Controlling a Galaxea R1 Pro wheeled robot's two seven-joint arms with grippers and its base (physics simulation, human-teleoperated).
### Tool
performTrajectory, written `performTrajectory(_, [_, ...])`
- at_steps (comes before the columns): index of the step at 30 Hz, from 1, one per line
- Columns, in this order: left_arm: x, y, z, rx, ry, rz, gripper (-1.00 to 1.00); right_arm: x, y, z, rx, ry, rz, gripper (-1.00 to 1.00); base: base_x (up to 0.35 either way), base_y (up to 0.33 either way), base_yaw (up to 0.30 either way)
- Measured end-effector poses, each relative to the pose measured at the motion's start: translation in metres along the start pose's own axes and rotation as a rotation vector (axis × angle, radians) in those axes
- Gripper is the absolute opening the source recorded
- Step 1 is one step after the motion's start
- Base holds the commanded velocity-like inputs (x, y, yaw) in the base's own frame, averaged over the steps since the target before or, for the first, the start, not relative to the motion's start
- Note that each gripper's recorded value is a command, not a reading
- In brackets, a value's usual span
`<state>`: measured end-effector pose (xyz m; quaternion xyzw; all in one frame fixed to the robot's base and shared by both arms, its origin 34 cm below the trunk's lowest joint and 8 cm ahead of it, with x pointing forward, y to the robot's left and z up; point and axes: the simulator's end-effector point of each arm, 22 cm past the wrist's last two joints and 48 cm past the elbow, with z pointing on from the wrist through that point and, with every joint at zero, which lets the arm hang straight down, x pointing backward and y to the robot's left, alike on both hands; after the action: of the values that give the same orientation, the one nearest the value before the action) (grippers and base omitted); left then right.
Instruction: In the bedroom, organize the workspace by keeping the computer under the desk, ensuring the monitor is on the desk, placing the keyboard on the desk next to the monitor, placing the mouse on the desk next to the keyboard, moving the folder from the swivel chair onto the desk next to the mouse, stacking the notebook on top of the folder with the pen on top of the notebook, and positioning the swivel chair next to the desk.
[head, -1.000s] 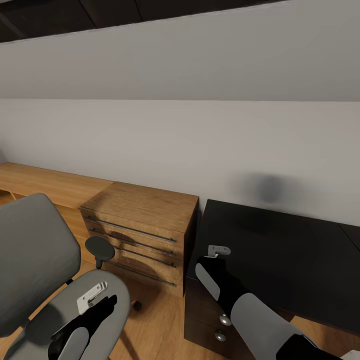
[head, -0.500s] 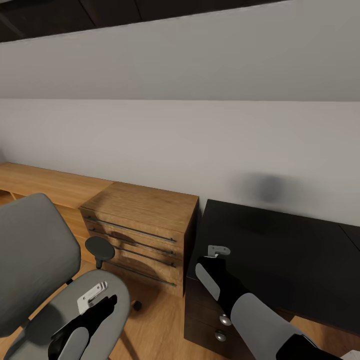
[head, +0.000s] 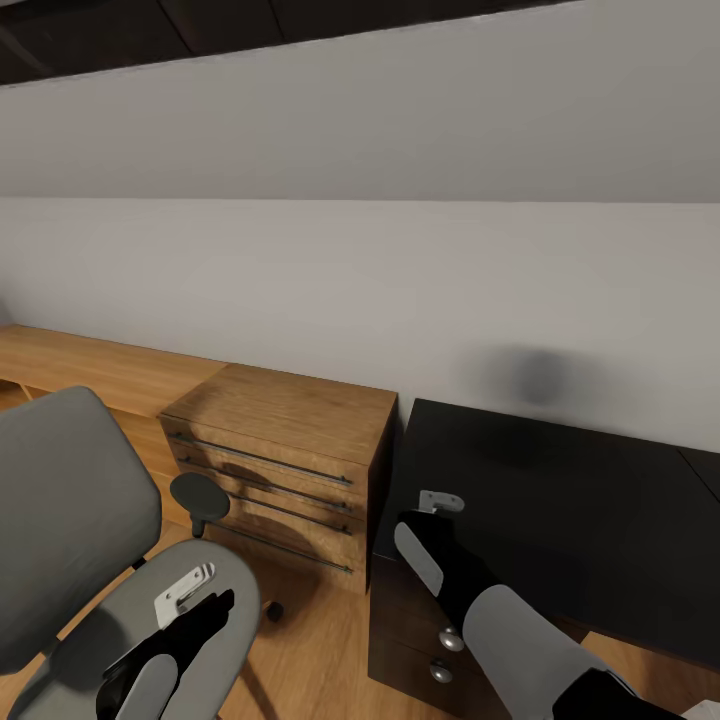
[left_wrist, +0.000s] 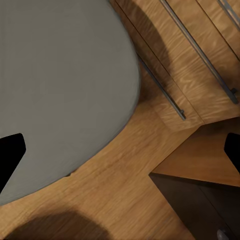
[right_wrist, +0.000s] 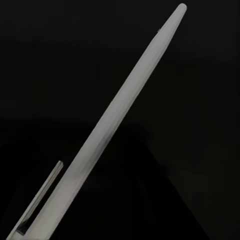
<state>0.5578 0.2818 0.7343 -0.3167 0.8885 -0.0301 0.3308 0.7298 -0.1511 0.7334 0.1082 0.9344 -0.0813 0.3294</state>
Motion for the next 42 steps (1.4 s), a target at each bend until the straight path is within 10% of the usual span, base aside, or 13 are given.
performTrajectory(42, [0.0, -0.0002, 0.0001, 0.0, 0.0, 0.0, 1.0, 0.0011, 0.0053, 0.0004, -0.028, 0.007, -0.002, -1.0, 0.0, 0.0, 0.0])
